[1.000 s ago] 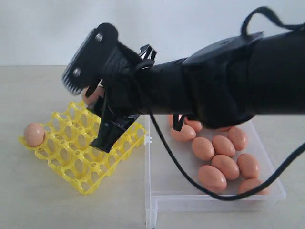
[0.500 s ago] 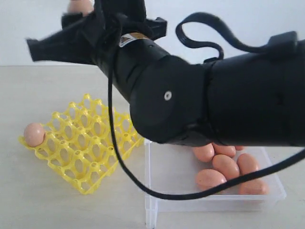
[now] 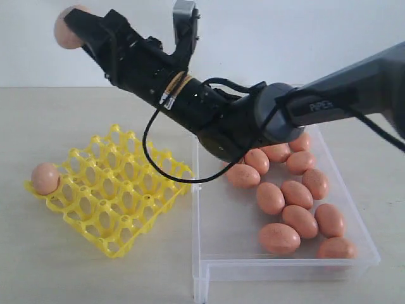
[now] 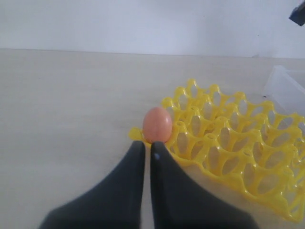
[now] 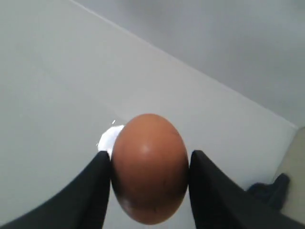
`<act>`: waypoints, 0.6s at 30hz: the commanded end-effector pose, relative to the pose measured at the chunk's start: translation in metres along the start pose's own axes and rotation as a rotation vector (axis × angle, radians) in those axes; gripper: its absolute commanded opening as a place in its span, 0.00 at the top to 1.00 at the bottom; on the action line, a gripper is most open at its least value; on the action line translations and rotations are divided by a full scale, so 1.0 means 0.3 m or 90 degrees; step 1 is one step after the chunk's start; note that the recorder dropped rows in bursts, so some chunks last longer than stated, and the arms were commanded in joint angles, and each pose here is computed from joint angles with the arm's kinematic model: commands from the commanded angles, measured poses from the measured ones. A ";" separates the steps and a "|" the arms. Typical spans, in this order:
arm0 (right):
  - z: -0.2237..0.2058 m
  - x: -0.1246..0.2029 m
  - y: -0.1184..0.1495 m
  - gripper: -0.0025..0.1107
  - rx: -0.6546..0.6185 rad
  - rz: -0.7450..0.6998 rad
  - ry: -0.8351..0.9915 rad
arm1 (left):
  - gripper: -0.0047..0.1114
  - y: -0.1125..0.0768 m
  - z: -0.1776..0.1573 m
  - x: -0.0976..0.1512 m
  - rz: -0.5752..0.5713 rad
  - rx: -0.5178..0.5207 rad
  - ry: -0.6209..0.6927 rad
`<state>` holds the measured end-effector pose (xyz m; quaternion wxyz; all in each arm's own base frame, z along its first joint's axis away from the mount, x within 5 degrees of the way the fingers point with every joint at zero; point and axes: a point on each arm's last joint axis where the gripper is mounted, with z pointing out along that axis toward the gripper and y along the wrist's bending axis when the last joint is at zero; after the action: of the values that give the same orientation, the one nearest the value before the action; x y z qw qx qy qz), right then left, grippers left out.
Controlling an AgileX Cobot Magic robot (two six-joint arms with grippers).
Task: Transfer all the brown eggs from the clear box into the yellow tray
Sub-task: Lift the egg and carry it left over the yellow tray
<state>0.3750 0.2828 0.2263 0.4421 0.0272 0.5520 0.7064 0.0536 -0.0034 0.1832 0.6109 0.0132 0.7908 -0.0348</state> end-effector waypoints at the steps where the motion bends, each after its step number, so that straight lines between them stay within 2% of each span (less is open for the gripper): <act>1: 0.110 0.086 0.106 0.98 -0.113 -0.128 0.119 | 0.92 -0.001 0.000 0.002 -0.002 0.003 -0.002; 2: 0.133 0.106 0.111 0.98 -0.085 -0.173 0.138 | 0.92 -0.001 0.000 0.002 -0.002 0.003 -0.002; 3: 0.171 0.150 0.092 0.98 0.027 -0.238 0.174 | 0.92 -0.001 0.000 0.002 -0.002 0.003 -0.002; 4: 0.186 0.169 0.082 0.98 0.088 -0.278 0.193 | 0.92 -0.001 0.000 0.002 -0.002 0.003 -0.002; 5: 0.201 0.205 0.060 0.98 0.196 -0.375 0.237 | 0.92 -0.001 0.000 0.002 -0.002 0.003 -0.002; 7: 0.198 0.263 0.014 0.98 0.284 -0.445 0.285 | 0.92 -0.001 0.000 0.002 -0.002 0.003 -0.002; 8: 0.192 0.285 -0.020 0.98 0.298 -0.446 0.291 | 0.92 -0.001 0.000 0.002 -0.002 0.003 -0.002; 12: 0.158 0.308 -0.147 0.98 0.381 -0.322 0.220 | 0.92 -0.001 0.000 0.002 -0.002 0.003 -0.002; 18: 0.144 0.316 -0.183 0.98 0.389 -0.410 0.247 | 0.92 -0.001 0.000 0.002 -0.002 0.003 -0.002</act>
<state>0.3709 0.3782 0.1568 0.4912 -0.1340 0.7895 0.3426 0.0536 -0.0034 0.1832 0.6109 0.0132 0.7908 -0.0348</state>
